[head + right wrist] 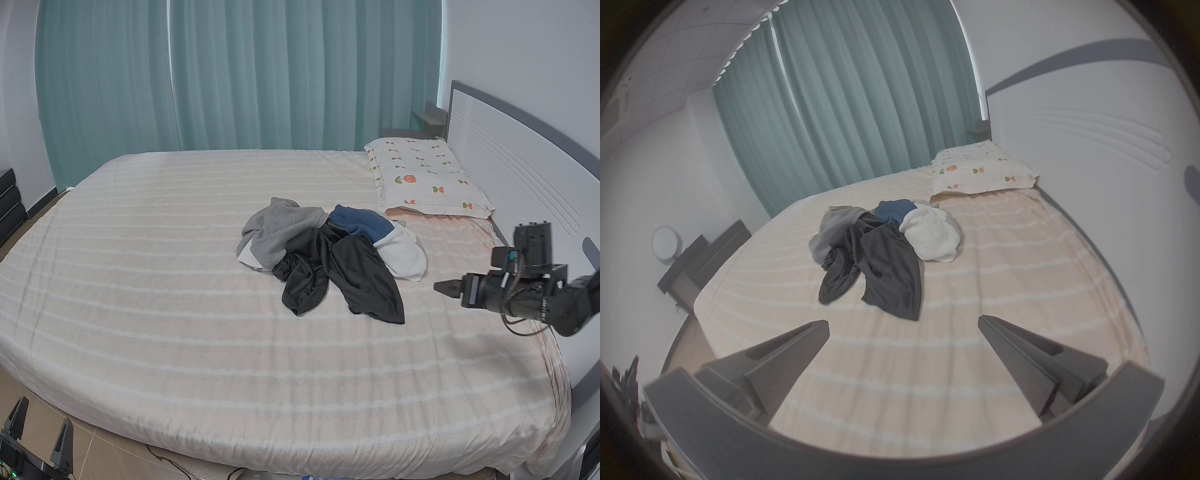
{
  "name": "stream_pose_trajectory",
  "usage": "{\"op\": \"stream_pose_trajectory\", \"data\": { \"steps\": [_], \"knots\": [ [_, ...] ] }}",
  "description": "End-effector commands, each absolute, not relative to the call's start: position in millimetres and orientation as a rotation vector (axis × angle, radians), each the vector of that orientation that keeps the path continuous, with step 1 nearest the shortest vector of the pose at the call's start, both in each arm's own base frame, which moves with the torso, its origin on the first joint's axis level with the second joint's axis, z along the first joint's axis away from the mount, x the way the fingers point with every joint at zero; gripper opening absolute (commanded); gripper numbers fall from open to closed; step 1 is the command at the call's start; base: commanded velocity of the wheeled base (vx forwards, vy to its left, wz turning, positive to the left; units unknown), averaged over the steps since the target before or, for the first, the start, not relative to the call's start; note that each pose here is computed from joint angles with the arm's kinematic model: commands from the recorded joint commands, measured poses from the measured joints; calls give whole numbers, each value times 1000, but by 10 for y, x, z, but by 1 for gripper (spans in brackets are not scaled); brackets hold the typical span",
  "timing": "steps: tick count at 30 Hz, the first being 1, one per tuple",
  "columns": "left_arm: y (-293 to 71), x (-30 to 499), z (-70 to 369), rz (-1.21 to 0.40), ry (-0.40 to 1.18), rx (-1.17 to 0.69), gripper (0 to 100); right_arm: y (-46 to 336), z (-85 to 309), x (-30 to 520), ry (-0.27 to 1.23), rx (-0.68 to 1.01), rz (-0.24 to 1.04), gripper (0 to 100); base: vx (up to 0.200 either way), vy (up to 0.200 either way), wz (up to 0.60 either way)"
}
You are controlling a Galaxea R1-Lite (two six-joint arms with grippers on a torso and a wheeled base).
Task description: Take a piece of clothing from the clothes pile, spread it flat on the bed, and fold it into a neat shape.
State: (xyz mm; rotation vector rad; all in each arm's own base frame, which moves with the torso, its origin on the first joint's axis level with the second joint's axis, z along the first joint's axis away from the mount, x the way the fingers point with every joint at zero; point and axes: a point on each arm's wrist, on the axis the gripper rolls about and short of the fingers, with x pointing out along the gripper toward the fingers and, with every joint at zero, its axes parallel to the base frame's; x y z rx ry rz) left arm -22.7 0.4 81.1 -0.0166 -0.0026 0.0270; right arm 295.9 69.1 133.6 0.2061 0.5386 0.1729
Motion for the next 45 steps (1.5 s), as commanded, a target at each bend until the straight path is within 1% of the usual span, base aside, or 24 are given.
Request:
{"op": "stream_pose_trajectory", "data": {
  "steps": [1,3,6,13,19,30,31,36,41,44,45],
  "knots": [
    [4,-228,763,28,-3,-17,100,1569,-127,4326,643,331,26,100,0,0,0],
    [4,-228,763,29,-3,-17,100,1591,-184,4373,641,354,3,100,0,0,0],
    [4,-228,763,29,-3,-17,100,1667,-224,4391,643,377,7,100,0,0,0],
    [4,-228,763,28,-3,-17,100,1770,-364,4491,645,360,-11,100,0,0,0],
    [4,-228,763,28,-3,-17,100,1764,-348,4586,643,358,-32,100,0,0,0],
    [4,-228,763,29,-3,-17,100,1761,-353,4600,639,347,-30,100,0,0,0],
    [4,-228,763,28,-3,-17,100,1765,-354,4609,636,346,-28,0,0,0,0],
    [4,-228,763,28,-3,-17,100,1791,-346,4611,625,354,-20,0,0,0,0],
    [4,-228,763,29,-3,-17,100,1772,-223,4542,624,392,-27,0,0,0,0],
    [4,-228,763,28,-3,-17,100,1751,-41,4469,597,425,-18,0,0,0,0],
    [4,-228,763,28,-3,-17,100,1751,-41,4469,597,425,-18,0,0,0,0]
  ]
}}
